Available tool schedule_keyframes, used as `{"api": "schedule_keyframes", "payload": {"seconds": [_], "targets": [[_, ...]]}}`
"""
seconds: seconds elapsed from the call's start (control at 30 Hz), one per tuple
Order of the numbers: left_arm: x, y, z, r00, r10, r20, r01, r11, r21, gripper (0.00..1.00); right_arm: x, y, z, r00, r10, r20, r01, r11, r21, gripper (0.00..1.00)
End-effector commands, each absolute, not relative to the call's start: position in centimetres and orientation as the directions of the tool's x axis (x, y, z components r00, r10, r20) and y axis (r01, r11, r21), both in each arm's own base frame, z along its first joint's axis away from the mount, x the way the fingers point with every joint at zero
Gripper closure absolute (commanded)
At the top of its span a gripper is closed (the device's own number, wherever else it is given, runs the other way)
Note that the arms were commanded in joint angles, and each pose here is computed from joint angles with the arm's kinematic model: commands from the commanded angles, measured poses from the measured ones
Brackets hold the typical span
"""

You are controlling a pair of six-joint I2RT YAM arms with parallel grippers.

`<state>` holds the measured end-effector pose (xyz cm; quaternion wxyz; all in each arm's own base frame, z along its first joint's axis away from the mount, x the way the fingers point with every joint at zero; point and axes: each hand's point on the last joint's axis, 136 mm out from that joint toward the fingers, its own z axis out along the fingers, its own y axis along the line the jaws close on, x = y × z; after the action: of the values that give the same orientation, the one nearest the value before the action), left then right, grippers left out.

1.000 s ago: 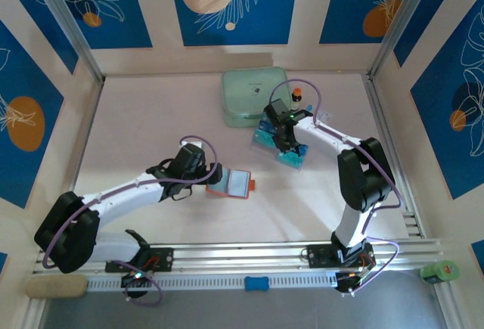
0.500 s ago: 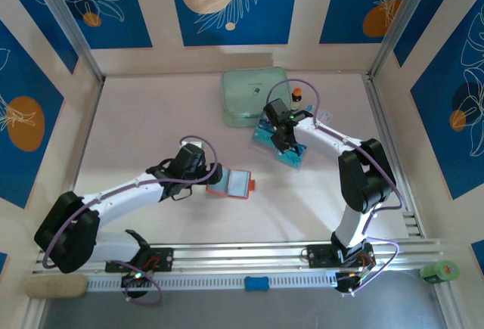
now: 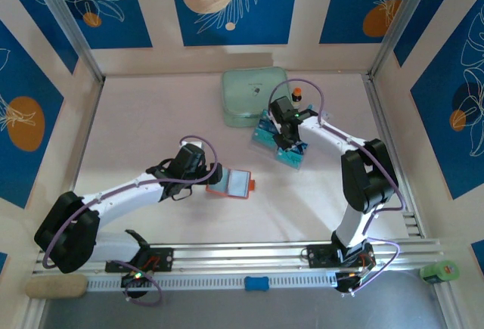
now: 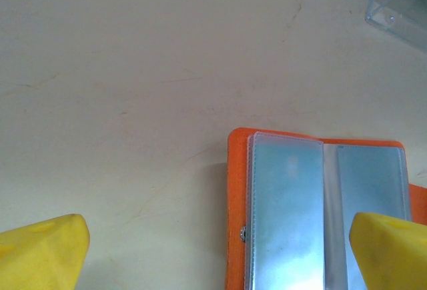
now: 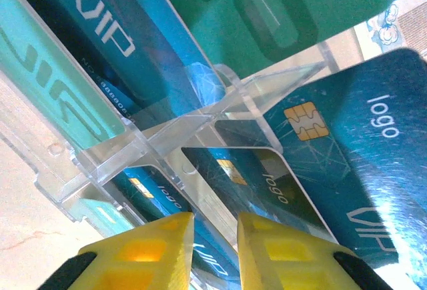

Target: Put the credit cards into the card holder

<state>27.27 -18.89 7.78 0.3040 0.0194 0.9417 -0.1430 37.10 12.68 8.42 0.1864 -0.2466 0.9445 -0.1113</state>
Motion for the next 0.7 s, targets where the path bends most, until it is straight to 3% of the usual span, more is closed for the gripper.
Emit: {"api": "schedule_keyframes", "payload": {"seconds": [0.0, 0.33, 0.67], "targets": [[27.87, -19.14, 8.31, -0.809, -0.062, -0.585, 0.124, 0.954, -0.273, 0.00, 36.62, 13.07, 8.42, -0.802, -0.514, -0.303, -0.449, 0.854, -0.262, 0.75], [27.83, -19.14, 8.38, -0.808, -0.065, -0.586, 0.124, 0.953, -0.275, 0.00, 36.39, 13.06, 7.77, -0.806, -0.523, -0.278, -0.463, 0.849, -0.255, 0.73], [27.83, -19.11, 8.38, -0.808, -0.065, -0.586, 0.123, 0.954, -0.275, 0.00, 36.00, 13.69, 8.63, -0.788, -0.538, -0.298, -0.490, 0.842, -0.225, 0.93]]}}
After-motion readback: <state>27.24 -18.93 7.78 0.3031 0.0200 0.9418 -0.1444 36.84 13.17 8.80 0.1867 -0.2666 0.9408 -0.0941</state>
